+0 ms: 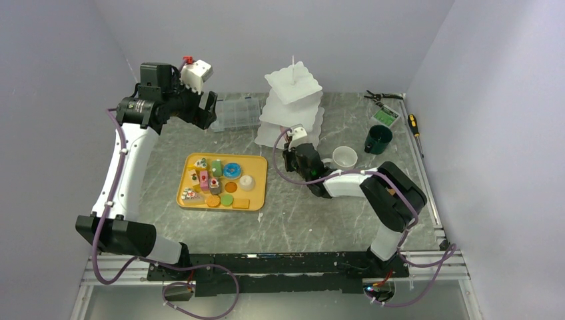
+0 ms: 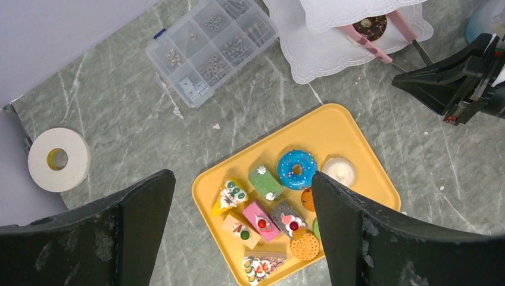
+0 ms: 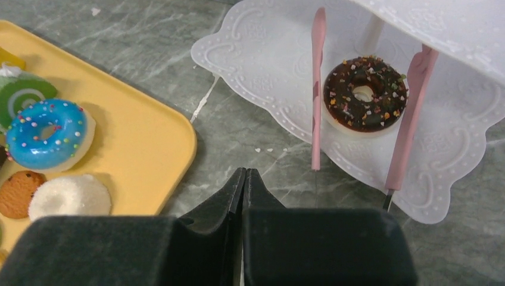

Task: Serve the afternoon tea
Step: Pick up the clamp from the desert table.

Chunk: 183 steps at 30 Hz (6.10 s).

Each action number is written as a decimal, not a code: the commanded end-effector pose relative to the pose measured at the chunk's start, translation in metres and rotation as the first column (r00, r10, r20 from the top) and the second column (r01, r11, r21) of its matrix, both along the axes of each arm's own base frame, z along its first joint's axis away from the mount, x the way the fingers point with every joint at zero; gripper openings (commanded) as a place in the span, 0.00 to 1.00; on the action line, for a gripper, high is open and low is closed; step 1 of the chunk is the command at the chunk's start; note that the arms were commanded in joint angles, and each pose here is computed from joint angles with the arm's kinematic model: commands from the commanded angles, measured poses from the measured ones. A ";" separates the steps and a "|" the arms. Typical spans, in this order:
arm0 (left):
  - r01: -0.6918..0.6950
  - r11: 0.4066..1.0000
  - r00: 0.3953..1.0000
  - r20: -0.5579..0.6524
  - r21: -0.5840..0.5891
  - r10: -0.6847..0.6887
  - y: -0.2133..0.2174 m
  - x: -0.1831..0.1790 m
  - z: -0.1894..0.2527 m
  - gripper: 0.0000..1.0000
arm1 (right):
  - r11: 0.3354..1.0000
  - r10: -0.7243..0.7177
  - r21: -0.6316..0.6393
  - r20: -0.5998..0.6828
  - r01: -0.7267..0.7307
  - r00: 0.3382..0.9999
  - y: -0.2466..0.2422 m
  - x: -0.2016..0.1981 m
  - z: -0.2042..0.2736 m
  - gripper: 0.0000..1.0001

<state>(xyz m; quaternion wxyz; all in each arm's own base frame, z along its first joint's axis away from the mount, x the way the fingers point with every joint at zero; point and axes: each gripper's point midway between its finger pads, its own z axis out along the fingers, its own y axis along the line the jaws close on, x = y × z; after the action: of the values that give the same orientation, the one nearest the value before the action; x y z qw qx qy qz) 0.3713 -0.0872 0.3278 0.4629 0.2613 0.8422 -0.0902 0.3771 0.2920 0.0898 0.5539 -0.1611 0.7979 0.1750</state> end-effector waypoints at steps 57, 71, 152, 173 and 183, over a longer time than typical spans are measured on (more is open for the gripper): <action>0.041 0.999 0.998 0.051 -0.010 -0.041 -0.002 -0.014 0.018 0.92 | 0.983 -0.090 -0.158 0.017 0.091 0.996 -0.018 0.010 0.011 0.47; 0.047 0.999 0.997 0.054 -0.009 -0.047 -0.003 -0.014 0.019 0.92 | 0.974 -0.130 -0.190 -0.030 0.122 0.991 -0.035 0.026 -0.016 0.49; 0.857 0.411 0.452 -0.072 0.310 -0.889 -0.087 -0.184 -0.036 0.69 | 0.530 0.817 -0.097 -0.209 -0.843 0.538 0.073 -0.221 0.218 0.00; 0.793 0.609 0.609 0.063 -0.022 -0.791 -0.120 -0.199 -0.018 0.03 | 0.753 0.632 -0.060 0.339 -0.655 0.696 0.040 -0.194 0.356 0.87; 0.659 0.667 0.740 0.145 -0.346 -0.657 -0.138 -0.203 0.041 0.03 | 0.775 0.474 0.152 0.503 -0.614 0.723 -0.018 -0.186 0.398 1.00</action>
<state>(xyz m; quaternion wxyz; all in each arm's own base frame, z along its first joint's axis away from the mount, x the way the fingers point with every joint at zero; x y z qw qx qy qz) 0.1678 -0.2150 0.3224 0.3938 0.5166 0.6721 -0.3554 0.1885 0.2764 0.4787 0.6561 -0.3697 0.5498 0.3614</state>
